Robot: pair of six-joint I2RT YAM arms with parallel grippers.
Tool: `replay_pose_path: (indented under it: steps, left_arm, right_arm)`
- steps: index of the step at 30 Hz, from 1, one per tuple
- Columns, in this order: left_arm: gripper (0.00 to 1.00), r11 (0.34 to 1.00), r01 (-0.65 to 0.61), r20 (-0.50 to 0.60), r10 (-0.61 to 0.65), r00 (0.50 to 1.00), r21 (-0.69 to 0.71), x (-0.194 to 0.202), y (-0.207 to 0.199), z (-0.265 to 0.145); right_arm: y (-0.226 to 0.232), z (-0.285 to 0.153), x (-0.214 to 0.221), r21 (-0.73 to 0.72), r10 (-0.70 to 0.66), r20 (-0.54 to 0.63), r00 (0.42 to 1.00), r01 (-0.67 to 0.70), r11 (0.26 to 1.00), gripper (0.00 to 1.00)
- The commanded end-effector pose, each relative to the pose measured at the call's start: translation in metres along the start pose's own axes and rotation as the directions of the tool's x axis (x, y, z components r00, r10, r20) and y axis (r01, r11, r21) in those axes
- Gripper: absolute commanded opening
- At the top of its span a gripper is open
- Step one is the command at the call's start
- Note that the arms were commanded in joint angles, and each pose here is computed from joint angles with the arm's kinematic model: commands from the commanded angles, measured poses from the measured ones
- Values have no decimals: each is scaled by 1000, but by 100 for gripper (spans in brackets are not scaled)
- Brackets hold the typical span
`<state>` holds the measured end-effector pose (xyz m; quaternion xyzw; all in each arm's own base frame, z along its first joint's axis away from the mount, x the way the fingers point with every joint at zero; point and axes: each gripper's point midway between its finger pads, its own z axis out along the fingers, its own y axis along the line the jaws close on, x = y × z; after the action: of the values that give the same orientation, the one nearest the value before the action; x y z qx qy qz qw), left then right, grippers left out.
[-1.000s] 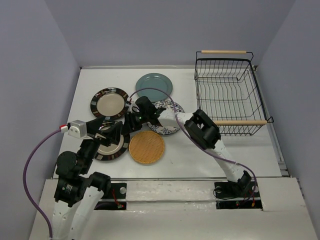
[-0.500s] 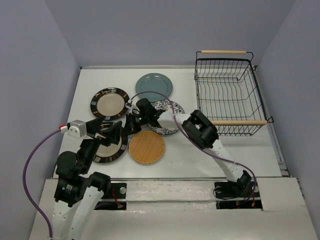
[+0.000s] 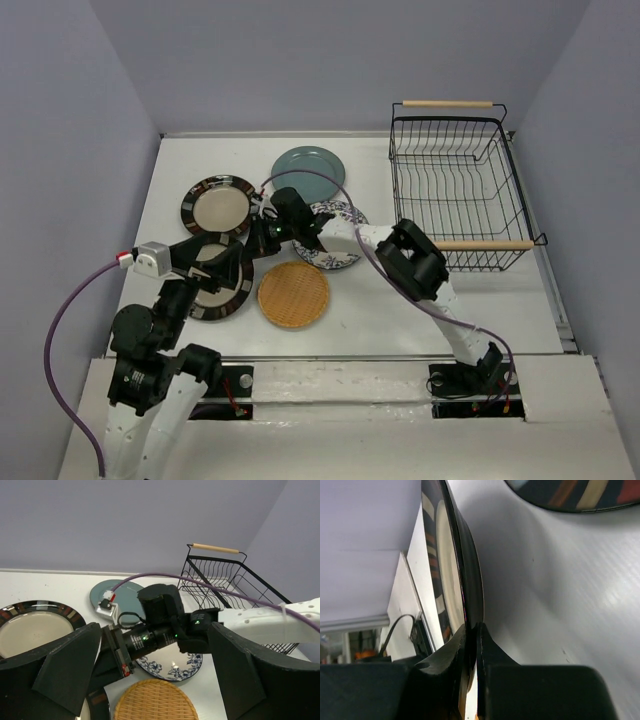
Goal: Load the plates into the dish rack
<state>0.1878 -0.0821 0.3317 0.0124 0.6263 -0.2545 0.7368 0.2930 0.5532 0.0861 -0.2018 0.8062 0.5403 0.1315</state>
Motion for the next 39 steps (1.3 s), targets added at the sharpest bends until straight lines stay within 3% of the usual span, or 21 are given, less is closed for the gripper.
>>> replay_pose_path:
  steps: [1,4,10,14,16,17,19,20,21,23,27,28,29,31,34,39]
  left_arm:
    - [99,1000,3,47,-3,999,4,-11,-2,-2]
    - [99,1000,4,50,-4,999,6,-11,-2,-3]
    - [99,1000,5,61,-6,998,10,-14,-3,-5]
    - [99,1000,7,62,-7,998,8,-14,-3,-5]
    - [99,1000,10,61,-11,998,11,-13,-3,-5]
    - [99,1000,15,63,-16,998,15,-14,-4,-5]
    - [99,999,20,60,-22,998,28,-12,-6,-5]
    - [99,999,21,60,-23,998,43,-12,-9,-5]
    - [99,998,22,55,-25,998,56,-11,-11,-5]
    - [99,996,29,41,-32,999,81,-8,-17,-5]
    - [99,996,31,52,-35,998,78,-11,-16,-10]
    - [99,997,33,71,-38,997,75,-15,-16,-12]
    - [99,996,35,67,-41,997,81,-15,-17,-14]
    - [99,995,37,74,-44,996,94,-16,-20,-16]
    - [99,990,46,78,-57,995,134,-19,-27,-21]
    - [99,985,55,83,-69,994,166,-22,-33,-27]
  right_arm:
    - [122,-70,-95,-101,-189,318,929,231,968,7]
    - [145,-108,-122,-56,-227,424,877,275,960,7]
    - [141,-185,-159,37,-219,561,798,240,970,7]
    - [139,-270,-188,135,-242,694,679,207,969,7]
    - [131,-333,-200,206,-264,757,598,164,965,7]
    - [131,-383,-210,255,-292,802,521,143,956,7]
    - [113,-428,-211,328,-320,815,483,71,942,7]
    - [99,-475,-220,398,-369,828,423,21,917,7]
    - [104,-480,-217,415,-381,821,425,13,910,7]
    - [84,-545,-216,540,-470,802,369,-112,834,7]
    - [67,-624,-199,679,-609,734,302,-297,671,7]
    - [64,-641,-194,707,-646,706,291,-342,618,7]
    - [62,-674,-185,740,-713,651,261,-428,519,7]
    - [56,-711,-175,744,-755,609,243,-504,439,7]
    - [44,-736,-172,761,-783,562,267,-538,363,7]
    - [10,-756,-181,820,-813,445,376,-536,201,7]
